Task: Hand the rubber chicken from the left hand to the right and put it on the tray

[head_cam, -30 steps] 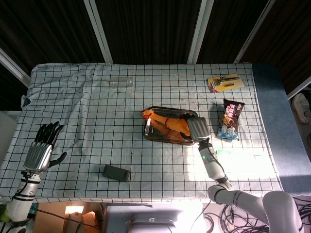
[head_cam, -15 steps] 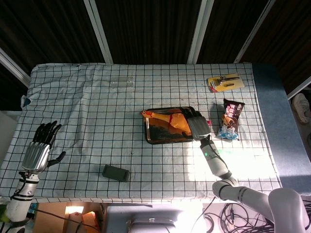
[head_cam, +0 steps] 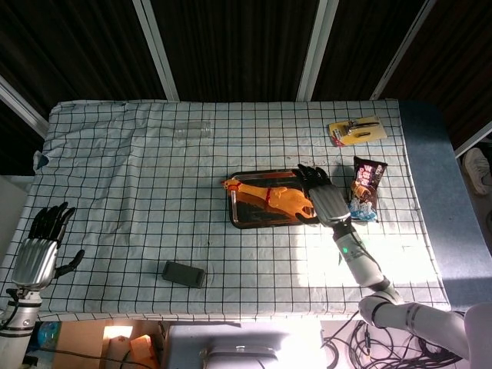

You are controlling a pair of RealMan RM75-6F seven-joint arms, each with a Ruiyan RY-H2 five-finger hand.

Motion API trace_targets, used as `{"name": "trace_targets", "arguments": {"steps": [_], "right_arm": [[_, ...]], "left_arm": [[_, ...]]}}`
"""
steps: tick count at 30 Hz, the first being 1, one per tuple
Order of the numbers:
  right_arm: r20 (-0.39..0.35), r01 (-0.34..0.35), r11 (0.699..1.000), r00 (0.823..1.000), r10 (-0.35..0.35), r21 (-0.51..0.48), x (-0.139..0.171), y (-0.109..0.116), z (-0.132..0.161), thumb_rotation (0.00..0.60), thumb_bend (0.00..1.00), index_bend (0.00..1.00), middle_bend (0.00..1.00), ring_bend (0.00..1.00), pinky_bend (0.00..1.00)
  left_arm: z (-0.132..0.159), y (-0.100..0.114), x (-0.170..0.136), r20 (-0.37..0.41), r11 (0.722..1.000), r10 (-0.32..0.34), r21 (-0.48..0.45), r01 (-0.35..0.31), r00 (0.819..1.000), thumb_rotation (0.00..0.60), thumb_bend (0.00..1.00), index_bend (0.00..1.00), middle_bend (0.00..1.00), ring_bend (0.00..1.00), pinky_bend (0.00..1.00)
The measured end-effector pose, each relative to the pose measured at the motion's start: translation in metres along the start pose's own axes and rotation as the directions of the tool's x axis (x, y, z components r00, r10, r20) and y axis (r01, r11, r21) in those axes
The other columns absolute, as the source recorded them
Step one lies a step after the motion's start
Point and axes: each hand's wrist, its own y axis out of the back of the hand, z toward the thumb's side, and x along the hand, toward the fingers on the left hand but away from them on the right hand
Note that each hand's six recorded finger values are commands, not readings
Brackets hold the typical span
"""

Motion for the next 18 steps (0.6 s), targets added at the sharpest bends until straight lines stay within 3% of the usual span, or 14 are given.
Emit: {"name": "trace_targets", "arguments": {"steps": [4,8,11,14,18], "right_arm": [[0.046,0.026,0.997,0.999,-0.03,0.075,0.063,0.022,-0.044,0.6,0.16,0.0,0.0,0.0,0.0],[0.16,0.011,0.986,0.986,-0.038,0.168,0.145,0.035,-0.092,0.6,0.16,0.0,0.0,0.0,0.0],[0.279,-0.003,0.98,0.959,-0.054,0.201,0.208,0.037,-0.119,0.6,0.16,0.0,0.0,0.0,0.0],[0.334,0.016,0.978,0.939,-0.086,0.206,0.241,0.04,-0.131,0.6,0.16,0.0,0.0,0.0,0.0],[0.322,0.042,0.976,0.94,-0.111,0.214,0.26,0.043,-0.136,0.6,0.16,0.0,0.0,0.0,0.0]], "left_arm": [[-0.018,0.003,-0.038,-0.115,0.999,-0.036,0.014,0.038,0.993,0.6,0.29,0.0,0.0,0.0,0.0],[-0.031,0.002,-0.074,-0.238,0.996,-0.073,0.041,0.085,0.969,0.6,0.29,0.0,0.0,0.0,0.0],[-0.03,0.004,-0.085,-0.246,0.993,-0.07,0.074,0.091,0.967,0.6,0.3,0.0,0.0,0.0,0.0],[-0.022,0.003,-0.087,-0.21,0.993,-0.077,0.071,0.094,0.975,0.6,0.3,0.0,0.0,0.0,0.0],[-0.013,0.004,-0.089,-0.155,0.994,-0.063,0.074,0.075,0.986,0.6,0.3,0.0,0.0,0.0,0.0]]}}
